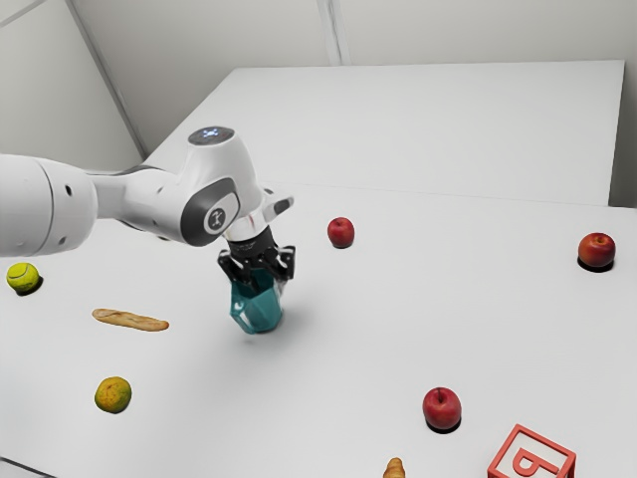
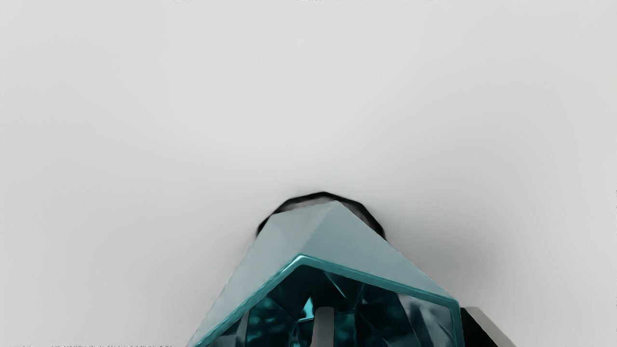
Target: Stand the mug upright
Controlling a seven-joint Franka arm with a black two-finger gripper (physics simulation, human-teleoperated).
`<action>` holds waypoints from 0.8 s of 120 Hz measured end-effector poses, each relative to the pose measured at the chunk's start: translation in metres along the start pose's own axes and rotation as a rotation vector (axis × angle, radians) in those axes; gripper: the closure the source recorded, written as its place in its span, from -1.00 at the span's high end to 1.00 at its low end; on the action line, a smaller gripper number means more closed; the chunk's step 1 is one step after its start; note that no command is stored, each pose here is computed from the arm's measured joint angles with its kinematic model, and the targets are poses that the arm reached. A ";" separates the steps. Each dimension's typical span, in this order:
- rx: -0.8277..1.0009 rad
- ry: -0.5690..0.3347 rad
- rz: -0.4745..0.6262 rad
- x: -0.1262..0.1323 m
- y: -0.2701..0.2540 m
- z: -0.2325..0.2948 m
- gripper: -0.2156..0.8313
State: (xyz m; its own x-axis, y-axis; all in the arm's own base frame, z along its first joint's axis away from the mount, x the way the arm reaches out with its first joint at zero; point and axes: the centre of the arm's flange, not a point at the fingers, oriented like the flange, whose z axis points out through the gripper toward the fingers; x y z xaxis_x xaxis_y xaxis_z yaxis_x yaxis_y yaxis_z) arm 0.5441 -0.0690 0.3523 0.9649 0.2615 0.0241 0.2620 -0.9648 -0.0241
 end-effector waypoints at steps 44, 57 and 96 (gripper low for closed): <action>-0.019 0.062 -0.007 -0.007 0.009 -0.057 0.47; -0.028 0.086 0.007 -0.002 0.019 -0.084 0.52; -0.032 0.131 0.127 0.009 0.040 -0.172 0.57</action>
State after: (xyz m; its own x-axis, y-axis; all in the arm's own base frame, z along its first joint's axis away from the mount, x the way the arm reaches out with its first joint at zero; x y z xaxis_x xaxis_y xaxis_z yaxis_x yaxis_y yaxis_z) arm 0.5609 -0.1106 0.5232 0.9793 0.1331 0.1525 0.1352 -0.9908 -0.0031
